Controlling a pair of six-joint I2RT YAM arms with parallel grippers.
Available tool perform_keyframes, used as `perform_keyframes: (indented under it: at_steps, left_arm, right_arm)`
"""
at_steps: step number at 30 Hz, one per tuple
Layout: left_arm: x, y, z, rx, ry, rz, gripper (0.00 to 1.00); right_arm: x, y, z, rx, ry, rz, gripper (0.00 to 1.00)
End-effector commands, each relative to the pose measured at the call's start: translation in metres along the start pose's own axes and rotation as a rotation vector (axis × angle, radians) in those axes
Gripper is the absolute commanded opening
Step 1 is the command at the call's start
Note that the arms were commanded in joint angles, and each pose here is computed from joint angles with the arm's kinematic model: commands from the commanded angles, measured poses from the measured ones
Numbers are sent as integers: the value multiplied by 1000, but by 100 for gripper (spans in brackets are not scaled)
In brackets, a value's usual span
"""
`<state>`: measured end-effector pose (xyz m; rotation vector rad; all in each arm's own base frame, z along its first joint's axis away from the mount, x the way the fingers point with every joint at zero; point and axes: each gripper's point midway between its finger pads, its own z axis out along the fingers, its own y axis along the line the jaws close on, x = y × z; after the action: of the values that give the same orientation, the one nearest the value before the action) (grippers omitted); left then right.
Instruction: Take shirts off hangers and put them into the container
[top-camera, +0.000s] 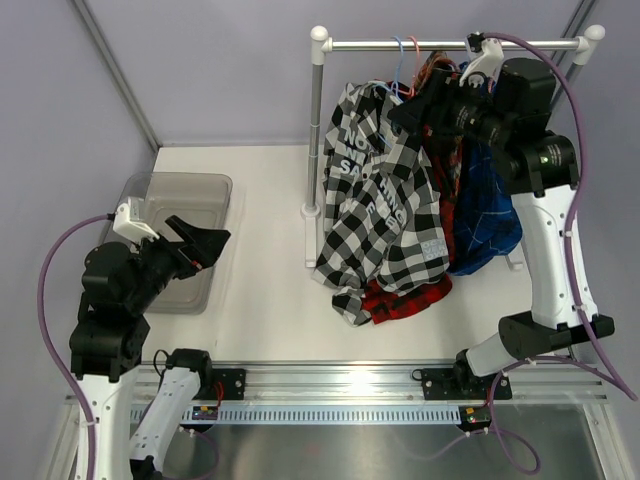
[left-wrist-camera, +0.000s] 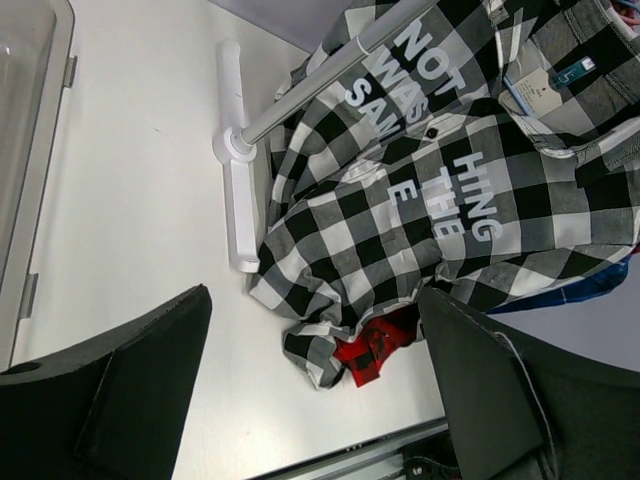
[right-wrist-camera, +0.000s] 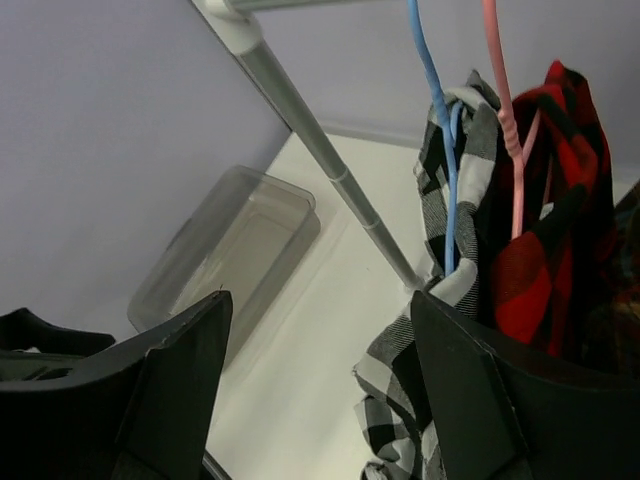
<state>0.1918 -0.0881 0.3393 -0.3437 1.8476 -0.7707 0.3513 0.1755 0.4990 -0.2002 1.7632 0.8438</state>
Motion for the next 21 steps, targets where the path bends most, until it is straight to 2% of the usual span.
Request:
perform_keyframes:
  at_steps: [1,21]
  left_arm:
    - [-20,-11,-6,26,-67,71,89]
    - [-11,-12,9,81,-36,100,89]
  right_arm:
    - [-7,-12,-1,112,-30,-81,79]
    - [17,-44,49,190,21,-161,70]
